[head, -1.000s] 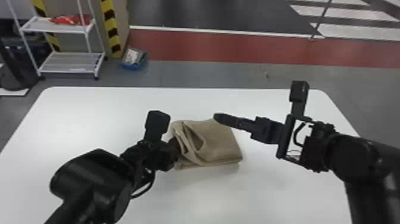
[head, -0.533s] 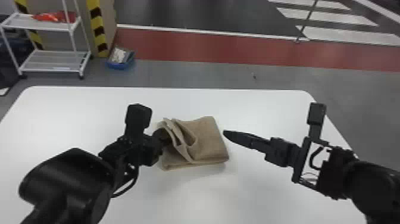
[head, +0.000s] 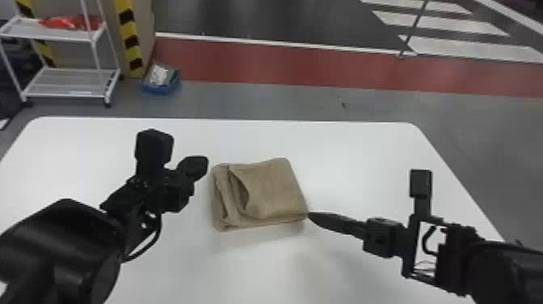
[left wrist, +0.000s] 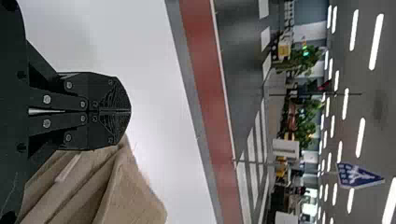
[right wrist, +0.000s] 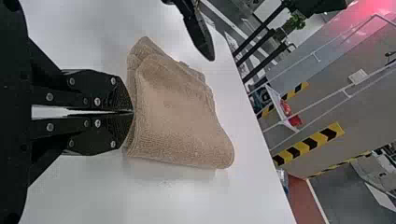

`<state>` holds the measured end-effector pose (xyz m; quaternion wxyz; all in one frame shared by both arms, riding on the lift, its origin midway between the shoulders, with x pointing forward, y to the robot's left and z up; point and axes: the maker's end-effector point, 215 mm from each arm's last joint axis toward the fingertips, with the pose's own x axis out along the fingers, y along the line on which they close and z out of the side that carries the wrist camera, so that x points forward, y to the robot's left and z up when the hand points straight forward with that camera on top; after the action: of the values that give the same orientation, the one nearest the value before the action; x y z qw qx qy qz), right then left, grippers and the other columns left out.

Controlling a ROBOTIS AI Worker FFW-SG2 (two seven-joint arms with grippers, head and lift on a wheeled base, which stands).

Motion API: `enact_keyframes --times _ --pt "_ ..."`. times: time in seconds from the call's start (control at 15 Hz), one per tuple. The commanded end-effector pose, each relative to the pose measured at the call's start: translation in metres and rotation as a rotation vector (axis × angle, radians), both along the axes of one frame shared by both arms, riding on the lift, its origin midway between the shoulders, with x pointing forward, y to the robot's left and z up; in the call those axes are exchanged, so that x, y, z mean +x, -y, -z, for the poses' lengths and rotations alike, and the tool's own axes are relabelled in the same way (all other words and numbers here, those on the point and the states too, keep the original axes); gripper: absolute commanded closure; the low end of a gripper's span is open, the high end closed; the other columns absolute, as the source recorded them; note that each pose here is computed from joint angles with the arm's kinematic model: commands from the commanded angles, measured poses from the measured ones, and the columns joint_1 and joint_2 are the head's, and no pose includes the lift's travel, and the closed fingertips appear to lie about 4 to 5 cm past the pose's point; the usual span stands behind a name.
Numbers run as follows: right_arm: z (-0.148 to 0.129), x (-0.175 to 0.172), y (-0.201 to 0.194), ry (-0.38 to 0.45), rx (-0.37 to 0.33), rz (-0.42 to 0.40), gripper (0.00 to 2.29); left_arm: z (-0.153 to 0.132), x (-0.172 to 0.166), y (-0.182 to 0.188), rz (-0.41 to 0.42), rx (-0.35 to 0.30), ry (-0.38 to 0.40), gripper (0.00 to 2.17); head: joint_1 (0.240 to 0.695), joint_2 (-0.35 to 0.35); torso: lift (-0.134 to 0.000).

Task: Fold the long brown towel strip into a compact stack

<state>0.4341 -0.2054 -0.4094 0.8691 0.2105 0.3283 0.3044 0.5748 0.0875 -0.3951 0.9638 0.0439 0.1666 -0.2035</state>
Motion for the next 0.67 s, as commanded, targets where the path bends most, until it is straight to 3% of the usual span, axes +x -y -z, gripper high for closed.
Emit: enact_keyframes --times 0.0,0.13,0.27,0.6 --pt "0.011 0.002 -0.005 -0.011 -0.036 -0.010 2.02 -0.018 0.011 -0.044 -0.082 -0.019 0.059 1.69 0.695 -0.135 -0.125" --pt "0.017 0.007 -0.010 -0.022 -0.054 -0.016 2.02 -0.027 0.012 -0.077 -0.124 -0.057 0.067 1.69 0.695 -0.101 -0.125" --pt "0.022 0.018 -0.016 -0.032 -0.060 -0.019 2.02 -0.034 0.011 -0.085 -0.130 -0.068 0.085 1.69 0.695 -0.049 -0.125" --pt "0.030 0.075 -0.030 -0.035 -0.147 -0.001 2.02 -0.029 0.005 -0.078 -0.115 -0.068 0.077 1.69 0.695 -0.012 -0.125"
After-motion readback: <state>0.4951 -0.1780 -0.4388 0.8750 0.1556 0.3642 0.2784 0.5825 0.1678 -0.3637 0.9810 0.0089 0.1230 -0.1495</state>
